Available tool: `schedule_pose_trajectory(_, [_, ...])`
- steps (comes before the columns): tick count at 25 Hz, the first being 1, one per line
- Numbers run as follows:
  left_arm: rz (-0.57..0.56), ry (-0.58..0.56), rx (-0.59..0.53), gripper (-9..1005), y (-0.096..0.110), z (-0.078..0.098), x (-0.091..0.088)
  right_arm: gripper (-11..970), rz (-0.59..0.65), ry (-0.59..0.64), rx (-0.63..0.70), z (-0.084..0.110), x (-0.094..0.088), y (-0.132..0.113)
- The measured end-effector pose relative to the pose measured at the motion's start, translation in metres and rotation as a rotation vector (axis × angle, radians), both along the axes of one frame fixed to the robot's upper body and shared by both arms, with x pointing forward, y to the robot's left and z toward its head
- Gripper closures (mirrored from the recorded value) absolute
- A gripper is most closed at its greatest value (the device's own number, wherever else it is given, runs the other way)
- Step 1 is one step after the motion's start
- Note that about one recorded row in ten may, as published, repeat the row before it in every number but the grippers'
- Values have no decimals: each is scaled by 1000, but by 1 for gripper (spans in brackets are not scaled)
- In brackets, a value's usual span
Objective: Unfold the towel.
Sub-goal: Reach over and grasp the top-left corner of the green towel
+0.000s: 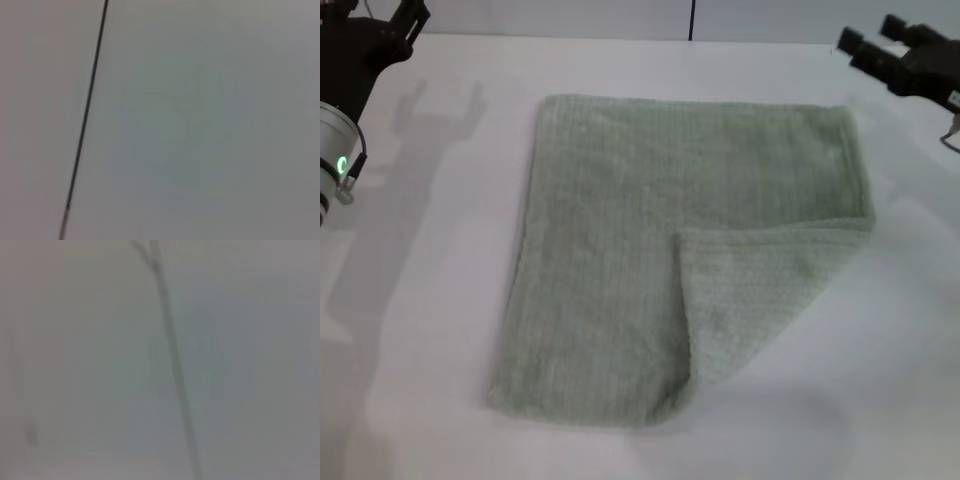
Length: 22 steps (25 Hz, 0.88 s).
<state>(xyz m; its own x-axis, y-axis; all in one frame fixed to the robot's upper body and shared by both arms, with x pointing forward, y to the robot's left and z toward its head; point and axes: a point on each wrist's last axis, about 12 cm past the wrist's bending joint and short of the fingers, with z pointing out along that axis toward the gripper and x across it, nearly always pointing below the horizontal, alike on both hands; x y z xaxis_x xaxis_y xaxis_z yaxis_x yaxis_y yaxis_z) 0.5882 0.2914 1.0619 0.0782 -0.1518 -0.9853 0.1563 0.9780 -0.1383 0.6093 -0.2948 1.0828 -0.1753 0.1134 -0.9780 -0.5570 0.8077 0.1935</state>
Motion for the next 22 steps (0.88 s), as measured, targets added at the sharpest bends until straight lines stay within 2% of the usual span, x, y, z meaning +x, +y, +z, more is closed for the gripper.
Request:
schedule_pose_trajectory(2, [-44,16,-13,188,-5,-3,-2,199,-120,-13,6,-5,2,-6])
schedule_pose_trajectory(3, [-57,19,-14,188,-7,-3,-3,199,-120,-13,6,-5,2,-6])
schedule_pose_trajectory(4, [-67,22,-13,188,-9,-3,-3,199,-199,-20,15,-7,4,-10])
schedule_pose_trajectory(5, [-83,25,-11,188,-11,-4,-4,199,-199,-20,15,-7,4,-10])
schedule_pose_trajectory(7, [-124,34,6,189,-19,-5,-4,199,-311,-34,24,-10,5,-14])
schedule_pose_trajectory(8, [-124,34,6,189,-19,-5,-4,200,-311,-34,24,-10,5,-14])
schedule_pose_trajectory(9, [-137,38,11,189,-21,-6,-5,200,-379,-44,15,-12,6,-16])
schedule_pose_trajectory(10, [-154,43,16,189,-24,-7,-5,201,-379,-44,15,-12,6,-16])
schedule_pose_trajectory(12, [-187,63,16,189,-31,-8,-5,200,-459,-60,-21,-13,6,-15])
schedule_pose_trajectory(19, [-229,122,-8,188,-43,-10,-1,199,-548,-94,-67,-8,5,-15])
schedule_pose_trajectory(22, [-238,143,-15,297,-46,-11,1,199,-555,-88,-65,-8,5,-17])
